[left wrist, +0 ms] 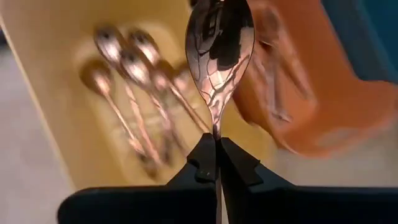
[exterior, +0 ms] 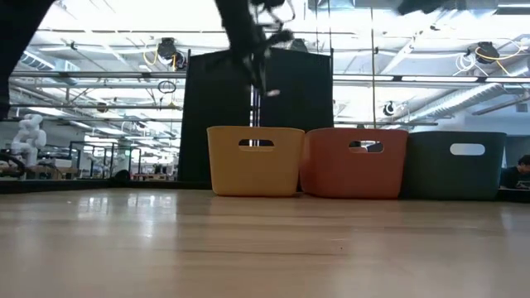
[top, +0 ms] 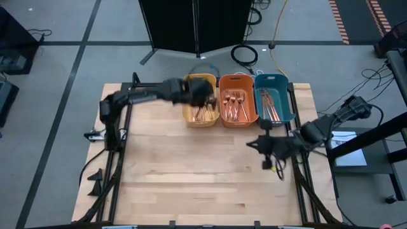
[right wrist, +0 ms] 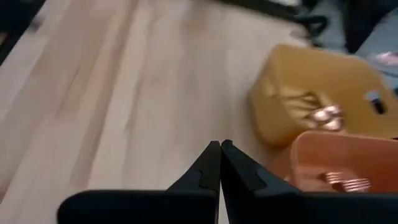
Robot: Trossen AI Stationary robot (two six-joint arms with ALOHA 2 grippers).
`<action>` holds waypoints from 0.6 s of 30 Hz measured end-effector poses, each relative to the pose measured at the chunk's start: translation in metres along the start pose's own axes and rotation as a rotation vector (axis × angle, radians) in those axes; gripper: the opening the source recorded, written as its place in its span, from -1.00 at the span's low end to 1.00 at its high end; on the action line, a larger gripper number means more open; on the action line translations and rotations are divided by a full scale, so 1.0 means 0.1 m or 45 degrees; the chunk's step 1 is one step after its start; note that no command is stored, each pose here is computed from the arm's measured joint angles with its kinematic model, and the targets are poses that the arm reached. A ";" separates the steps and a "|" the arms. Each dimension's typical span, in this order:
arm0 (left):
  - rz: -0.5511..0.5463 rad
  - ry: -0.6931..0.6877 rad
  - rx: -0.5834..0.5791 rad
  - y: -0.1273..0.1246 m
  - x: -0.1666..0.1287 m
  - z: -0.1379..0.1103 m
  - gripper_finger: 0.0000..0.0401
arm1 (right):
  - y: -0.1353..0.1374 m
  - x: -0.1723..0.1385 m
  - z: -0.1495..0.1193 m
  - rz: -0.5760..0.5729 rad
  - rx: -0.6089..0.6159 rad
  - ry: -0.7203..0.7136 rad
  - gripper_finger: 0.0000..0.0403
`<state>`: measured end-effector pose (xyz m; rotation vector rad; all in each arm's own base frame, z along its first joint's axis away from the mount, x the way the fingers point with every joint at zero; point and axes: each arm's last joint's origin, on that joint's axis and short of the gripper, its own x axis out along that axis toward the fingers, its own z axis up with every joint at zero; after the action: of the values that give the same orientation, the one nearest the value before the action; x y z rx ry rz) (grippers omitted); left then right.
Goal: Sort silverware
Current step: Put the copper spoon into the yellow bin
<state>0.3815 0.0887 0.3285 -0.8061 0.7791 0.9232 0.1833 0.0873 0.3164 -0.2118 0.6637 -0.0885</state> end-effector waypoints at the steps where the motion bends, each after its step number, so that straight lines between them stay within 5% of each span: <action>1: 0.001 0.017 0.043 0.10 0.08 0.13 -1.00 | -0.06 0.03 0.04 -0.025 0.037 -0.024 -1.00; 8: -0.061 0.081 0.061 0.65 0.61 0.66 -1.00 | -0.54 0.23 0.08 -0.222 0.343 -0.006 -1.00; 13: -0.058 0.236 0.049 0.91 0.90 0.76 -0.88 | -0.71 0.27 0.06 -0.269 0.608 -0.001 -1.00; 18: -0.044 0.283 0.067 0.94 1.05 0.74 -0.69 | -0.75 0.28 0.06 -0.294 0.712 -0.010 -1.00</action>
<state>0.3552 0.2258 0.2513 -0.8826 0.9762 0.7875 0.2077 0.0109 0.3208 0.2517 0.5815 -0.4876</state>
